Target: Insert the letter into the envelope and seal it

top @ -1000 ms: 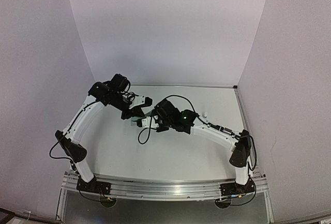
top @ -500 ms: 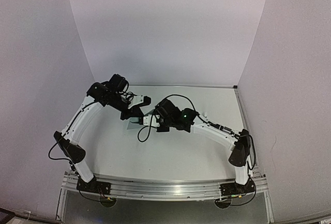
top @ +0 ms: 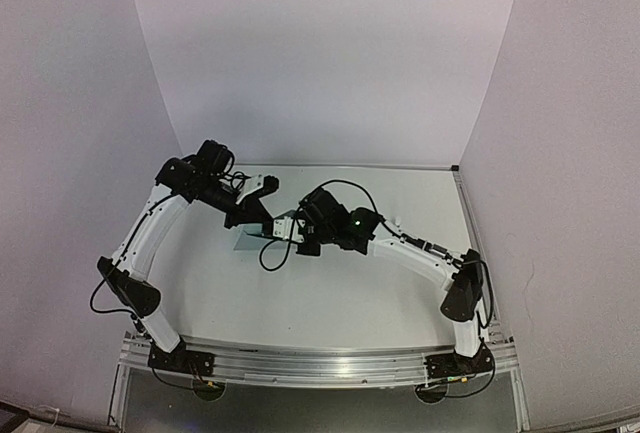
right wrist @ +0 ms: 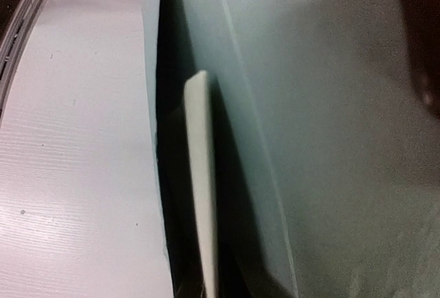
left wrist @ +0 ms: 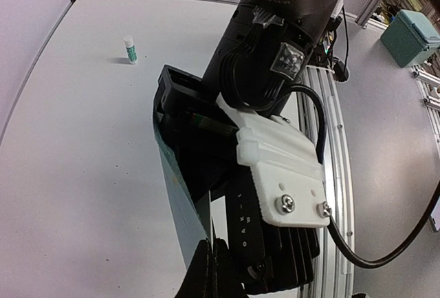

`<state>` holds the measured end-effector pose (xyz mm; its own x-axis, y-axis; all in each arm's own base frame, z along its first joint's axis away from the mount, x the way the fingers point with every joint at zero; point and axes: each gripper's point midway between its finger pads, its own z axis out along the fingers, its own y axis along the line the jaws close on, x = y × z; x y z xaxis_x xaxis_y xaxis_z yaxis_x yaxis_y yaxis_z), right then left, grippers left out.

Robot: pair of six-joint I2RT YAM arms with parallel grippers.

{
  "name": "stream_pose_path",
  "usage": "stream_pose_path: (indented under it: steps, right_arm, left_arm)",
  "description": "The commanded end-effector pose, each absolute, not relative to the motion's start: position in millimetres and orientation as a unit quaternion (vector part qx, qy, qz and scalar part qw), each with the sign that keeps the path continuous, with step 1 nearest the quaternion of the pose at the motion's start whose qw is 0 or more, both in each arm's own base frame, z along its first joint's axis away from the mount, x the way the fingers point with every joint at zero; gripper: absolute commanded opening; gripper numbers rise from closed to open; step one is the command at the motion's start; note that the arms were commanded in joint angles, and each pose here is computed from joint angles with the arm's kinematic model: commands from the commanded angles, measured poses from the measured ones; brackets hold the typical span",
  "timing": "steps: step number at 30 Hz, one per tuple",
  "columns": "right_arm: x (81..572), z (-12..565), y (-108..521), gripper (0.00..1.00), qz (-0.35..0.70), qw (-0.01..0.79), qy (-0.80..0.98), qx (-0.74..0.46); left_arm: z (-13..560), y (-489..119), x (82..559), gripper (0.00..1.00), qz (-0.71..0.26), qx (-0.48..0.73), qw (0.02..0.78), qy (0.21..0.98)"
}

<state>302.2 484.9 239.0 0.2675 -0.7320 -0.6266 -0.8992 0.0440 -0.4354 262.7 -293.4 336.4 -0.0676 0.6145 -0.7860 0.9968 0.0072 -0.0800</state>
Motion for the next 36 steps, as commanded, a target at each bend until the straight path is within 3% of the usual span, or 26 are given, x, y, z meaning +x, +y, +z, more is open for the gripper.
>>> stream_pose_path:
  steps: [1, 4, 9, 17, 22, 28, 36]
  right_arm:
    - [301.7, 223.8, 490.8, 0.16, 0.14, 0.388, 0.625, -0.662]
    - [301.8, 231.5, 488.2, 0.26, 0.138, 0.396, 0.626, -0.657]
    - [302.7, 260.5, 482.4, 0.32, 0.128, 0.426, 0.622, -0.645]
    - [292.8, 273.7, 474.9, 0.33, 0.109, 0.439, 0.608, -0.653]
    - [274.5, 285.9, 479.2, 0.46, 0.145, 0.439, 0.594, -0.658]
    - [273.9, 286.5, 473.8, 0.32, 0.139, 0.44, 0.599, -0.655]
    - [289.2, 271.2, 471.7, 0.29, 0.09, 0.438, 0.599, -0.664]
  left_arm:
    - [366.5, -293.8, 241.6, 0.0, -0.366, 0.623, 0.318, 0.614]
    - [359.8, -290.0, 243.1, 0.0, -0.355, 0.625, 0.313, 0.621]
    - [345.7, -281.1, 246.2, 0.0, -0.344, 0.624, 0.301, 0.635]
    - [331.2, -276.1, 250.1, 0.0, -0.329, 0.622, 0.294, 0.646]
    - [327.1, -276.0, 260.3, 0.0, -0.316, 0.612, 0.299, 0.661]
    - [325.4, -275.5, 267.1, 0.0, -0.311, 0.597, 0.305, 0.673]
    - [332.6, -277.8, 261.0, 0.0, -0.329, 0.599, 0.301, 0.665]
